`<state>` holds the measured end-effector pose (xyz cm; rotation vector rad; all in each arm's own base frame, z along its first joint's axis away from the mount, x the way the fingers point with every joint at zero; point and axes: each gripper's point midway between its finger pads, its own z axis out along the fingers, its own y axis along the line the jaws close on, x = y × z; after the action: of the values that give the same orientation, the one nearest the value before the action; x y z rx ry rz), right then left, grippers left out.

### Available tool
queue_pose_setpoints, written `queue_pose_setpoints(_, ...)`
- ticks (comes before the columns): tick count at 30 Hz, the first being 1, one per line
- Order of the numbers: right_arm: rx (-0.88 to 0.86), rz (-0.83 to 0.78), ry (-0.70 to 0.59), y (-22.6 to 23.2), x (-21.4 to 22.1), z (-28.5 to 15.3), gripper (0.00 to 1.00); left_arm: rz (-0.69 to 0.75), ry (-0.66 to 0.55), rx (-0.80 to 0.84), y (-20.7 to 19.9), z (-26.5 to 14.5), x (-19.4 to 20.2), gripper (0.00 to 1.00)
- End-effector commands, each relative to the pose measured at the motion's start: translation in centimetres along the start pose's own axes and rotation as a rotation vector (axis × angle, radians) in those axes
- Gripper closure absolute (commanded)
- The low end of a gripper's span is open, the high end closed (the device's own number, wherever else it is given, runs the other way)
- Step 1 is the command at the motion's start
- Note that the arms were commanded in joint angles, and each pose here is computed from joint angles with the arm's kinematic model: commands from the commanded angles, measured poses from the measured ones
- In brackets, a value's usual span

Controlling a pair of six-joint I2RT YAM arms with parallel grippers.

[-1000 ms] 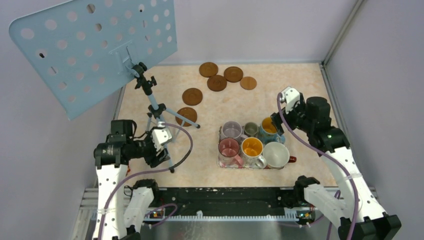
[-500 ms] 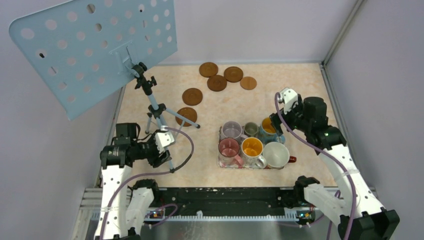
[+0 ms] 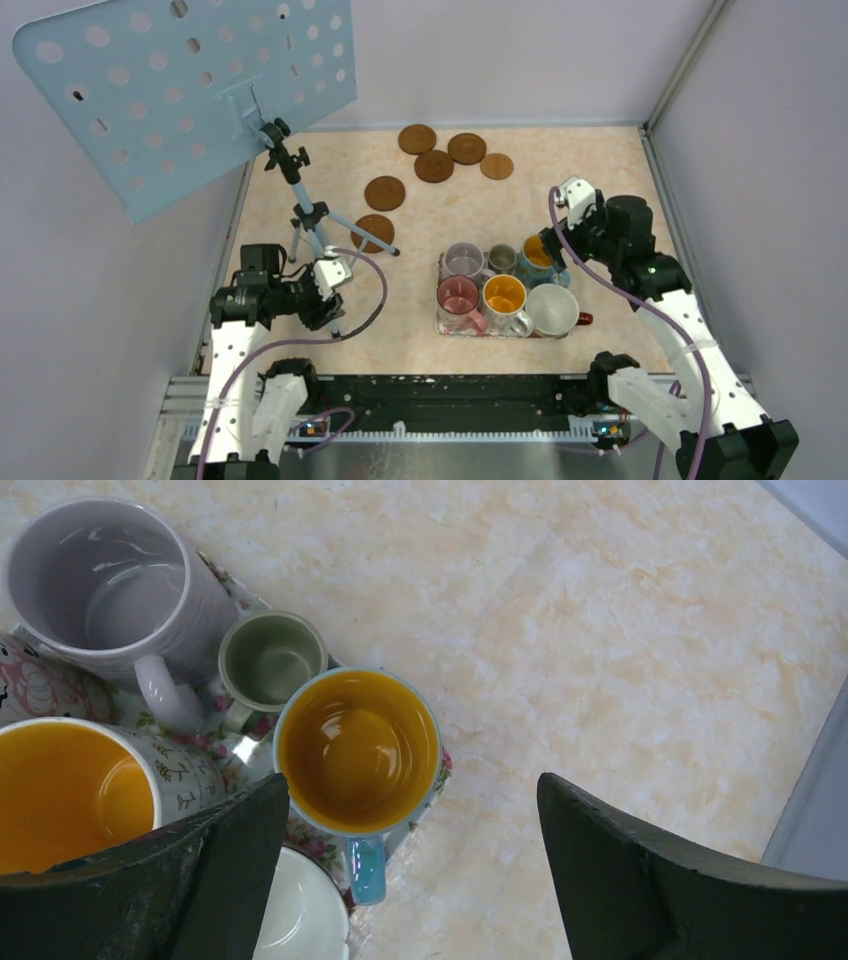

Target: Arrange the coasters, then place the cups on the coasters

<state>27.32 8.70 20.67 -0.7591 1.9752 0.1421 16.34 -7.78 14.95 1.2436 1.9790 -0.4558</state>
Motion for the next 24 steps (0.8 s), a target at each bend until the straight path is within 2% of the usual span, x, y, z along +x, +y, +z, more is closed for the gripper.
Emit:
queue_pose_setpoints(1,0.024,-0.027,-0.036,-0.2,-0.7,-0.4,0.08,0.054,0.025,-0.152,3.5,-0.1,0.3,0.42)
queue_pose_setpoints(24,0.022,-0.031,-0.022,0.0,0.1,-0.3,0.08,0.028,0.125,-0.279,7.4,0.0,2.3,0.49)
